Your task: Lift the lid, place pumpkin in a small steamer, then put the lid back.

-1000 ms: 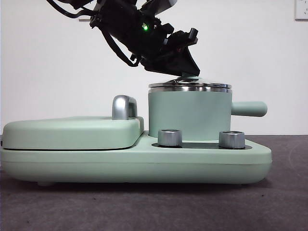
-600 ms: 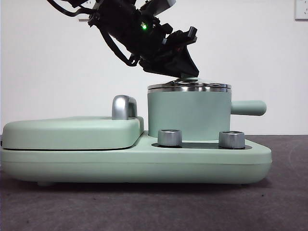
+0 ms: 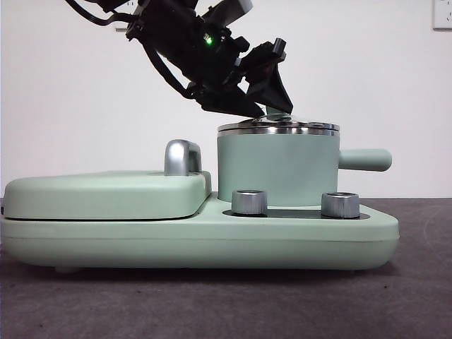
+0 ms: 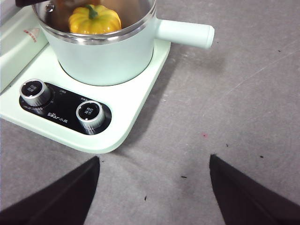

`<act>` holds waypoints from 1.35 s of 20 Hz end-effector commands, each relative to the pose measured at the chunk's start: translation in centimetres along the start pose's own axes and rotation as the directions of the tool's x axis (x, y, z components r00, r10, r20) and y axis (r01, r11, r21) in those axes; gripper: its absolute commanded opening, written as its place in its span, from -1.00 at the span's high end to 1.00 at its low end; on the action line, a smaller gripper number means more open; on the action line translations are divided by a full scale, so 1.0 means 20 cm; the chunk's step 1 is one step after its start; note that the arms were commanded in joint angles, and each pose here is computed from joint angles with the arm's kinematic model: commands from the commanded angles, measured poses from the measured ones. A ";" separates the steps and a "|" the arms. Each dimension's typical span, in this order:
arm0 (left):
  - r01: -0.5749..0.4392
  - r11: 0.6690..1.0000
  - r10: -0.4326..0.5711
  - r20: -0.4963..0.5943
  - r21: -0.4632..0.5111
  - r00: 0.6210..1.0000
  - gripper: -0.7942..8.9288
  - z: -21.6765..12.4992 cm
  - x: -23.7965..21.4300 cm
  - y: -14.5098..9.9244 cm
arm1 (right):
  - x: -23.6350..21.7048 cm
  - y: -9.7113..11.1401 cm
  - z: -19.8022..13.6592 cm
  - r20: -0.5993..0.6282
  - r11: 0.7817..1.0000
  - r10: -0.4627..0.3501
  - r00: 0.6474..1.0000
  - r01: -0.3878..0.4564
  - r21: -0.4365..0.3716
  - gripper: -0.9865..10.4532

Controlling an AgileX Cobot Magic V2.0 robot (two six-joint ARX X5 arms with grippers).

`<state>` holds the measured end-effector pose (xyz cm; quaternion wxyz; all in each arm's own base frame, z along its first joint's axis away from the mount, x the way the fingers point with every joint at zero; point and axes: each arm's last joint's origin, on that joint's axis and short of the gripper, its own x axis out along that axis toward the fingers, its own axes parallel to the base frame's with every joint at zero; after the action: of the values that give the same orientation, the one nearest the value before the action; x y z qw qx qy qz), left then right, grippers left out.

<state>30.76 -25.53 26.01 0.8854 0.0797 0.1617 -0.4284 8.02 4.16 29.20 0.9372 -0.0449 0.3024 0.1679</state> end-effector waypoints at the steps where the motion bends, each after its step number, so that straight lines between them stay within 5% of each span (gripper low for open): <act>1: 0.000 0.998 0.002 0.031 -0.064 1.000 0.24 0.05 -0.03 0.00 | 0.00 0.00 0.01 0.012 1.000 0.004 1.000 -0.004 0.008 0.20; 6: -0.042 0.983 0.043 0.004 -0.176 0.999 0.24 0.15 -0.24 0.05 | 0.00 0.00 0.01 0.019 1.000 0.009 1.000 -0.009 0.007 0.20; 10: -0.053 0.947 0.011 -0.132 -0.316 0.991 0.24 0.15 -0.43 0.10 | 0.02 0.02 0.05 0.060 0.998 0.060 0.996 -0.060 0.002 0.20; 27: -0.200 0.879 0.101 -0.242 -0.433 0.965 0.26 -0.29 -1.01 -0.06 | 0.41 0.14 0.25 0.044 0.941 0.336 0.941 -0.334 -0.051 0.20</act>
<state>16.86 -9.81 27.59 0.8851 -0.0674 0.3471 -0.3026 15.93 9.79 28.32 0.9028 -0.0061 0.2823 0.3245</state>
